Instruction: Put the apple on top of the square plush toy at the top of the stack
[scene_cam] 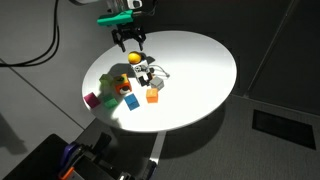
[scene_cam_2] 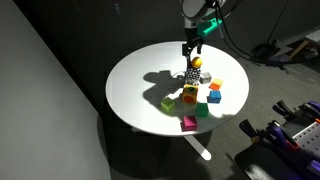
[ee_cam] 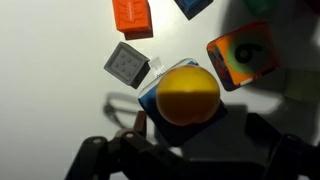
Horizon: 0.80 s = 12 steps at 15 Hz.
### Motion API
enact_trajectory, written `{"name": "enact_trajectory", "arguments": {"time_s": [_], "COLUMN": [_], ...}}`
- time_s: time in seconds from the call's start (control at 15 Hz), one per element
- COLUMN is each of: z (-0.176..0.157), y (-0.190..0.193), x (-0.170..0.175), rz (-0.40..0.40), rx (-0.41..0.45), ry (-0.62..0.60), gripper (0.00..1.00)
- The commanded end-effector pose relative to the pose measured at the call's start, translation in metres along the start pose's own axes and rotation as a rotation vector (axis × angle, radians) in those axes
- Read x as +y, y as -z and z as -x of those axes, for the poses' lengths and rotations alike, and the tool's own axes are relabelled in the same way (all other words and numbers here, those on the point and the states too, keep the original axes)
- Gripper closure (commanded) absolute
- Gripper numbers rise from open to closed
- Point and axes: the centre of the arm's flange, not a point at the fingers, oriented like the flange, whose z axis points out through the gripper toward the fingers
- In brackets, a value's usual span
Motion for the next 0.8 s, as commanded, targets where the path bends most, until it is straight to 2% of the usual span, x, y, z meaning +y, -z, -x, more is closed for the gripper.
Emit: {"name": "enact_trajectory", "arguments": {"time_s": [0.0,0.73], "z": [0.014,0.059], "y": [0.021,0.051], "x": [0.001,-0.004], "rz": [-0.051,-0.022], "rx": [0.023,0.006], "ry": [-0.005,-0.027], "gripper": [0.0,0.0]}}
